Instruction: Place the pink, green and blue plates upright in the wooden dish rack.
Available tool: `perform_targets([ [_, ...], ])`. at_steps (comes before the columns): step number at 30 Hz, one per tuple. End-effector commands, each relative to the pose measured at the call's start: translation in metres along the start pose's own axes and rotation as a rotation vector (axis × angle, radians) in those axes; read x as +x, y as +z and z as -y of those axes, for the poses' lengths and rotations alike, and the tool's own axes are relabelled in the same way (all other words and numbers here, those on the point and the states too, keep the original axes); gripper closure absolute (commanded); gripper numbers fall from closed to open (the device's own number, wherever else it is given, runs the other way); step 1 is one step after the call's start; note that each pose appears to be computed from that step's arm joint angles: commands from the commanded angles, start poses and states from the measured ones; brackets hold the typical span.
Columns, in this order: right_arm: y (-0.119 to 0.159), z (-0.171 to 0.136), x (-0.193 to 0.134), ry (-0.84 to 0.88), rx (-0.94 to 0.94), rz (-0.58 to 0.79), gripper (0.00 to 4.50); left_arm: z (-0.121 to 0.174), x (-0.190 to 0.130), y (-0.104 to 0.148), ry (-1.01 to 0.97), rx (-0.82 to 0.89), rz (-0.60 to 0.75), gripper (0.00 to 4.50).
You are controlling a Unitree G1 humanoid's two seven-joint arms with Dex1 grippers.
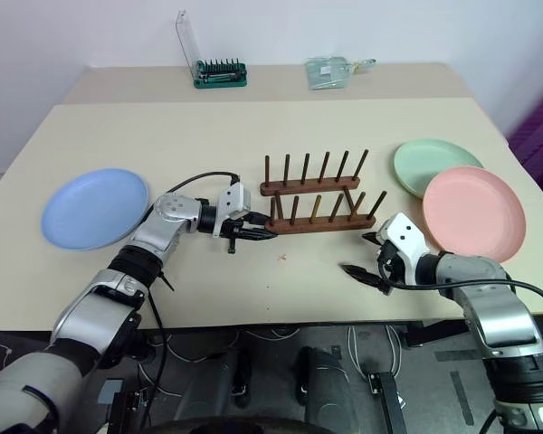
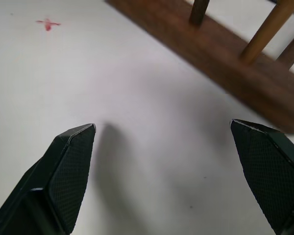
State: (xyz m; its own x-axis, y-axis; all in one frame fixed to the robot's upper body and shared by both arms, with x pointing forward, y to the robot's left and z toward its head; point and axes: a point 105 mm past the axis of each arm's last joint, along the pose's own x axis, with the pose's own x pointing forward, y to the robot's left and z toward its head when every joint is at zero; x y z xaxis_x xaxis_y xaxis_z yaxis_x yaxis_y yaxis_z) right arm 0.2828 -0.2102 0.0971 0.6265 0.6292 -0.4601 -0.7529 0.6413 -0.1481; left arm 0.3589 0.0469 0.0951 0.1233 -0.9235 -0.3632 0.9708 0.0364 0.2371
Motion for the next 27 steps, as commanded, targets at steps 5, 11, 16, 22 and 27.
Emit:
perform_targets([
  [5,0.015,0.003,-0.008,-0.039,-0.034,0.034,0.00,-0.011,-0.001,0.007,0.015,0.020,0.016,1.39],
  [11,0.013,0.003,-0.012,-0.062,-0.025,0.031,0.00,-0.018,-0.020,-0.008,0.138,-0.038,0.000,0.04],
  [16,0.003,0.008,-0.016,-0.092,-0.027,-0.004,1.25,0.001,-0.046,-0.018,0.149,-0.111,0.002,0.78],
  [22,0.001,0.011,-0.012,-0.095,-0.039,-0.025,4.37,0.039,-0.036,-0.004,0.059,-0.100,-0.008,3.76],
  [27,0.002,0.017,0.001,-0.120,-0.081,-0.050,4.45,0.057,-0.001,0.012,0.076,-0.032,-0.011,3.81],
])
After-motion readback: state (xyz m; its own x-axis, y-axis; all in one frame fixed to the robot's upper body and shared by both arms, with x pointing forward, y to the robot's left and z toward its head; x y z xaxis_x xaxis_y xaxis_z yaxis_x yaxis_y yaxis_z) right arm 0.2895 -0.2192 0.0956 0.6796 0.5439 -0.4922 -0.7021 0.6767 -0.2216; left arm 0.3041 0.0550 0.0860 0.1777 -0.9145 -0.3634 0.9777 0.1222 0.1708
